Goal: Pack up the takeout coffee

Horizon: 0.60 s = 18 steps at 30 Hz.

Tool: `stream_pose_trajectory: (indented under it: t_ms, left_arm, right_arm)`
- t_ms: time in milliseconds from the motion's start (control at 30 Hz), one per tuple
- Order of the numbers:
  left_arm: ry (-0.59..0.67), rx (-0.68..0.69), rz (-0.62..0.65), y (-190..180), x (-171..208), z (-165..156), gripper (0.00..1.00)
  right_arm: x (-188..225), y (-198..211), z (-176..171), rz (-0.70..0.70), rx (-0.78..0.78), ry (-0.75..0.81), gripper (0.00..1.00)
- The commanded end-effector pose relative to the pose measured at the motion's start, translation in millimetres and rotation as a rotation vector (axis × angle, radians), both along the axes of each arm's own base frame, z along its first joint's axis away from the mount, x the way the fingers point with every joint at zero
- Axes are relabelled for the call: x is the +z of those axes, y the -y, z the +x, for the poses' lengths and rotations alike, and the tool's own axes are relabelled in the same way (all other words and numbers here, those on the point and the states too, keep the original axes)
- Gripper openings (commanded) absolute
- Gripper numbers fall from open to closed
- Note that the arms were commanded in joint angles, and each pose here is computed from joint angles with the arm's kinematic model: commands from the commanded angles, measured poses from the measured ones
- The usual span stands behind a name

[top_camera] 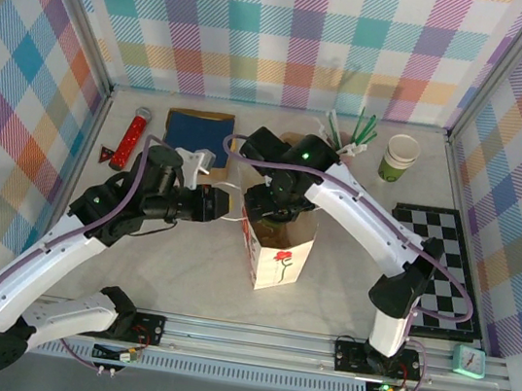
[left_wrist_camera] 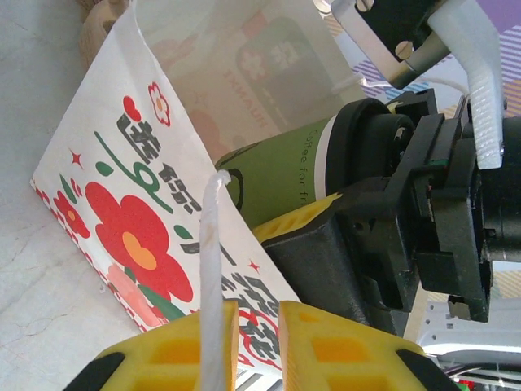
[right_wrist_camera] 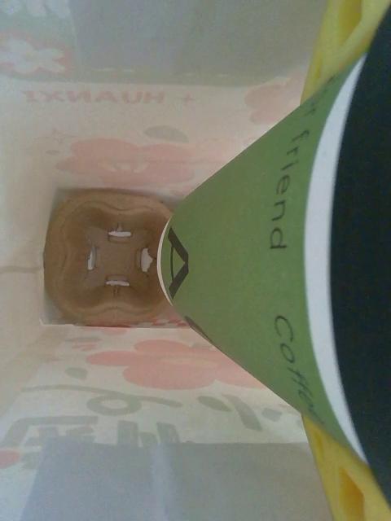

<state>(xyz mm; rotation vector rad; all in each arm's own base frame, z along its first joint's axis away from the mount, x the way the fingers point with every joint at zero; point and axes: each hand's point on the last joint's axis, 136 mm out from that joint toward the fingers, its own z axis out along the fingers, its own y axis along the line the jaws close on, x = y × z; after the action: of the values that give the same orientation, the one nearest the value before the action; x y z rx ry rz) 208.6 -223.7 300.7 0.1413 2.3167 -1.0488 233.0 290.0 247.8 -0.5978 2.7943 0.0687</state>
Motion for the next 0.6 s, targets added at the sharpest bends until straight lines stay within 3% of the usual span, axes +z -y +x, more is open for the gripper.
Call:
stream_pose_trajectory:
  t_ms: [0, 67, 200, 567]
  left_arm:
    - [0.028, 0.001, -0.053, 2, 18, -5, 0.22]
    - [0.040, -0.003, -0.065, 2, 24, -6, 0.27]
    - [0.074, 0.041, -0.006, -10, 28, -2, 0.51]
    - [0.185, 0.128, 0.182, -32, 43, 25, 0.57]
  right_arm:
    - [11, 9, -13, -0.001, -0.004, 0.000, 0.31]
    - [8, 13, -15, -0.023, -0.004, -0.004, 0.32]
    - [2, 16, -18, -0.029, -0.002, -0.013, 0.32]
    - [-6, 21, -21, -0.043, -0.010, -0.027, 0.32]
